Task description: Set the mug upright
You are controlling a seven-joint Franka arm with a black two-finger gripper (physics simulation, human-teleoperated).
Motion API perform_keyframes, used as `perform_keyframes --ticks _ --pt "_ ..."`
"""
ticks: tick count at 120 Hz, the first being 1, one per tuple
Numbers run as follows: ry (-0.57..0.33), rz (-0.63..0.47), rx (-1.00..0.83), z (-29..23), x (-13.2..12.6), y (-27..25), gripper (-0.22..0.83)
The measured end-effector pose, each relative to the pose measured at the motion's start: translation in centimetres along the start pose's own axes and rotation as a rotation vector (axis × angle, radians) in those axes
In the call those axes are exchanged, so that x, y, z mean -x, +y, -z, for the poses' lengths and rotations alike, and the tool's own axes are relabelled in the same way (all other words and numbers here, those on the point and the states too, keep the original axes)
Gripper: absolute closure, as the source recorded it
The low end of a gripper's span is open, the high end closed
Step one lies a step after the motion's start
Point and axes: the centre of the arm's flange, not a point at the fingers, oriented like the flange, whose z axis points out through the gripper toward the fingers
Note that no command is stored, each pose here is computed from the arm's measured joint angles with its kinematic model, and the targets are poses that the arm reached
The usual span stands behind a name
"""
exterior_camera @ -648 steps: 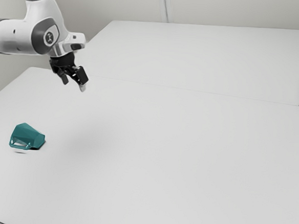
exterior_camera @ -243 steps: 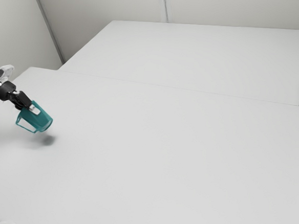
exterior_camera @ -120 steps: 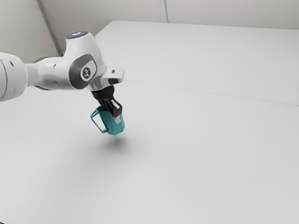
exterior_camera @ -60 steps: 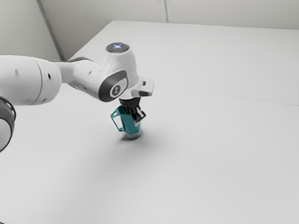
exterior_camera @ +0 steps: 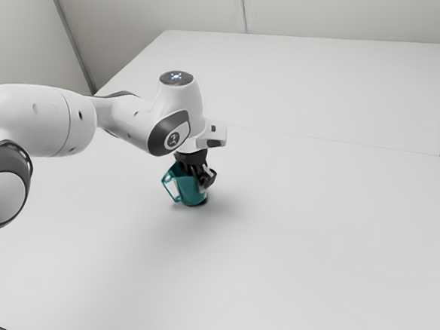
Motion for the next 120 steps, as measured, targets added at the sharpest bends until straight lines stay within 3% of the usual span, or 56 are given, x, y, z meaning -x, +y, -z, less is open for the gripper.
perform_keyframes --ticks 18,40,86,120 --pt "0.002 0.007 0.0 0.3 0.0 0.0 0.28" --pt "0.022 0.007 -0.009 2.0 -0.2 -0.2 0.12" --pt "0.094 0.054 -0.029 12.3 1.7 -2.6 0.02" --pt "0.077 0.133 -0.044 20.8 3.9 -7.0 0.01"
